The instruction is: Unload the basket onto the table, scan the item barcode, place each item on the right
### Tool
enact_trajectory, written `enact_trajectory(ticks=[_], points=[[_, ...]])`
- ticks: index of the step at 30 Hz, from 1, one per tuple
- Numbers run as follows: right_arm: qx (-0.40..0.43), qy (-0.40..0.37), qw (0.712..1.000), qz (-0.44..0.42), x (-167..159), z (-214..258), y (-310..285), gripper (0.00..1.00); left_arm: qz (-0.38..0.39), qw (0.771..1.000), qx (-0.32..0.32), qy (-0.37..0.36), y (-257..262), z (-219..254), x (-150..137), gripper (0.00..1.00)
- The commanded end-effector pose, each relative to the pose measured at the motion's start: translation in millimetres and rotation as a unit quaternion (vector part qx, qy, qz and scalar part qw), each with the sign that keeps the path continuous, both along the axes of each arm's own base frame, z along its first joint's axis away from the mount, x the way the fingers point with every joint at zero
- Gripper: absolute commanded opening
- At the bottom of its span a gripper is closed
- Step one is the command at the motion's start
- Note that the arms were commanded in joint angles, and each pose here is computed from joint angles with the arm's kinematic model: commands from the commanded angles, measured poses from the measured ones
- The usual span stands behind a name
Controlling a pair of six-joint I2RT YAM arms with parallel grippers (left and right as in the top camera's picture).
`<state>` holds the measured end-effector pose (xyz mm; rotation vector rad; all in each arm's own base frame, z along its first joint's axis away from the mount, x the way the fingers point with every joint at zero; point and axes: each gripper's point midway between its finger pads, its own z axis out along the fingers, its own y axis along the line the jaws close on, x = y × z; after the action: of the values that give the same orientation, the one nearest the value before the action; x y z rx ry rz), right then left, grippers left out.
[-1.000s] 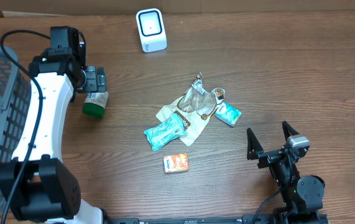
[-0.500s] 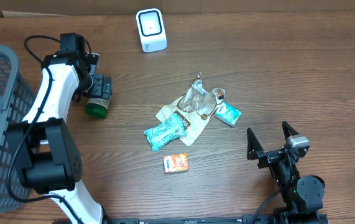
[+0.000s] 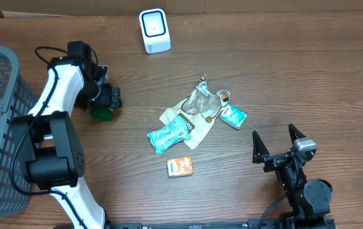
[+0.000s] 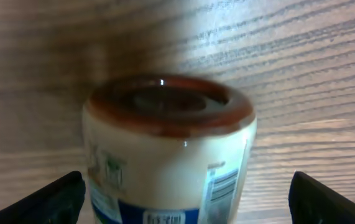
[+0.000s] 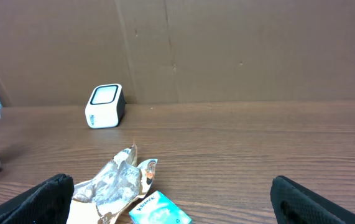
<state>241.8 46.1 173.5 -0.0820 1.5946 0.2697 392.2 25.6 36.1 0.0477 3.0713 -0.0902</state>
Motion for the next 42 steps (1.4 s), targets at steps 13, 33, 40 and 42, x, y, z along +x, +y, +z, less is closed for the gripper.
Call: enact_trajectory(ticks=[13, 33, 40, 42], points=[[0.001, -0.001, 1.0, -0.003, 0, -2, -1, 1.0, -0.007, 0.976, -0.216, 0.039, -113, 16, -14, 0.85], [0.001, -0.001, 1.0, -0.003, 0, -2, -1, 1.0, -0.057, 0.981, -0.109, -0.151, -120, 134, 29, 0.82], [0.001, -0.001, 1.0, -0.003, 0, -2, -1, 1.0, 0.042, 0.98, 0.036, -0.193, -55, 156, 35, 0.9], [0.001, -0.001, 1.0, -0.003, 0, -2, -1, 1.0, 0.093, 0.977, 0.066, -0.183, -34, 150, 33, 0.9]])
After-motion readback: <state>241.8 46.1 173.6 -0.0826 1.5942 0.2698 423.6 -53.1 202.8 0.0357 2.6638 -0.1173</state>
